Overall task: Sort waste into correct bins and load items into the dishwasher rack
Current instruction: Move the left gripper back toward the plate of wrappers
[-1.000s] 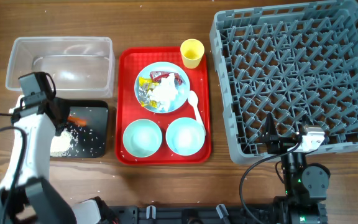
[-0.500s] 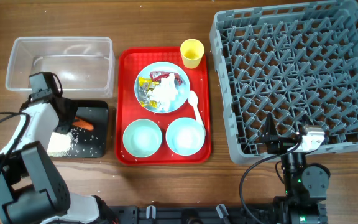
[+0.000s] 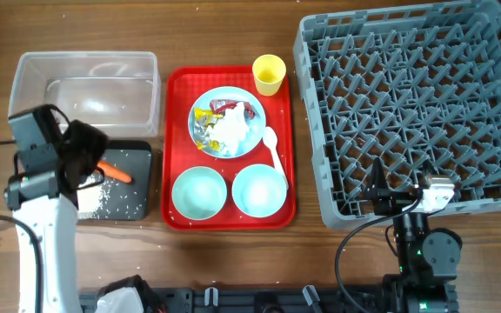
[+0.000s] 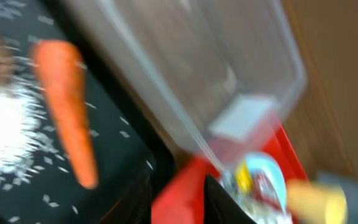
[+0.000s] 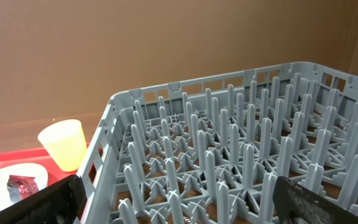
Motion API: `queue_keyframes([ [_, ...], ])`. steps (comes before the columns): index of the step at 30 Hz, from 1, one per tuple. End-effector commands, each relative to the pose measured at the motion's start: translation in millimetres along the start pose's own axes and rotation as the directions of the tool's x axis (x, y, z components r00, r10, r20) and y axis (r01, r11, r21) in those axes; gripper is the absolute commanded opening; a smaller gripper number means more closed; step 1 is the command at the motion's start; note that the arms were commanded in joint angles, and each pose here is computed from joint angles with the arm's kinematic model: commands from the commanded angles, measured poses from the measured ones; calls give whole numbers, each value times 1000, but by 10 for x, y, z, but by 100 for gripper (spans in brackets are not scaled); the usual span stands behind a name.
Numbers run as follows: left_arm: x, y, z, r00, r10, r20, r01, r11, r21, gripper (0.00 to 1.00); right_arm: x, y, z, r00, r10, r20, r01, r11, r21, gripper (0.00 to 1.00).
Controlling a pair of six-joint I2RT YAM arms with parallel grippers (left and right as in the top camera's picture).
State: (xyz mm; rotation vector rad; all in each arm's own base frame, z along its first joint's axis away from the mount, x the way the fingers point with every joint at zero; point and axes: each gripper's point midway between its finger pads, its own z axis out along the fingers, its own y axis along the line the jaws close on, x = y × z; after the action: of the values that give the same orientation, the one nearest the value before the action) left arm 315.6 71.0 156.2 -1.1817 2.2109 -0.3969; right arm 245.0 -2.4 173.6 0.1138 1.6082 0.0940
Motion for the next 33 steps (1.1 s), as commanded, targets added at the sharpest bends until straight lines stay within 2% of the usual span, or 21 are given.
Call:
queue_keyframes([
  [1, 428, -411, -89, 968, 219, -126, -195, 964, 180, 26, 6, 25, 1, 1000, 9, 1, -9, 1000, -13, 100],
  [4, 692, -611, -101, 932, 328, -152, -289, 929, 229, 30, 7, 25, 1, 1000, 9, 0, -9, 1000, -13, 100],
  [8, 880, -945, -184, 884, 461, -77, -435, 871, 228, 33, 6, 25, 1, 1000, 9, 1, -9, 1000, -13, 100],
  [16, 1368, -1424, -276, 780, 622, -63, -573, 752, 326, 42, 7, 25, 1, 1000, 9, 0, -9, 1000, -13, 100],
  [18, 1492, -1454, -232, 761, 644, -80, -587, 736, 337, 48, 7, 25, 1, 1000, 9, 0, -9, 1000, -13, 100],
  [19, 1543, -1459, -211, 753, 652, -89, -592, 731, 340, 52, 7, 25, 1, 1000, 9, 0, -9, 1000, -13, 100],
  [20, 1620, -1460, -177, 740, 664, -104, -601, 722, 342, 63, 6, 25, 1, 1000, 9, 1, -9, 1000, -13, 100],
  [21, 1657, -1456, -156, 734, 670, -113, -604, 720, 342, 69, 7, 25, 1, 1000, 9, 0, -9, 1000, -13, 100],
  [23, 1702, -1419, -121, 725, 675, -134, -609, 720, 334, 76, 6, 25, 1, 1000, 9, 1, -9, 1000, -13, 100],
  [25, 1714, -1382, -115, 722, 676, -147, -610, 723, 325, 70, 6, 25, 1, 1000, 9, 1, -9, 1000, -13, 100],
  [27, 1718, -1366, -114, 721, 676, -153, -610, 724, 322, 70, 7, 25, 1, 1000, 9, 0, -9, 1000, -13, 100],
  [30, 1722, -1355, -114, 720, 676, -157, -611, 724, 319, 79, 7, 25, 1, 1000, 9, 0, -9, 1000, -13, 100],
  [33, 1698, -1367, -101, 723, 676, -144, -615, 724, 311, 84, 7, 25, 1, 1000, 9, 0, -9, 1000, -13, 100],
])
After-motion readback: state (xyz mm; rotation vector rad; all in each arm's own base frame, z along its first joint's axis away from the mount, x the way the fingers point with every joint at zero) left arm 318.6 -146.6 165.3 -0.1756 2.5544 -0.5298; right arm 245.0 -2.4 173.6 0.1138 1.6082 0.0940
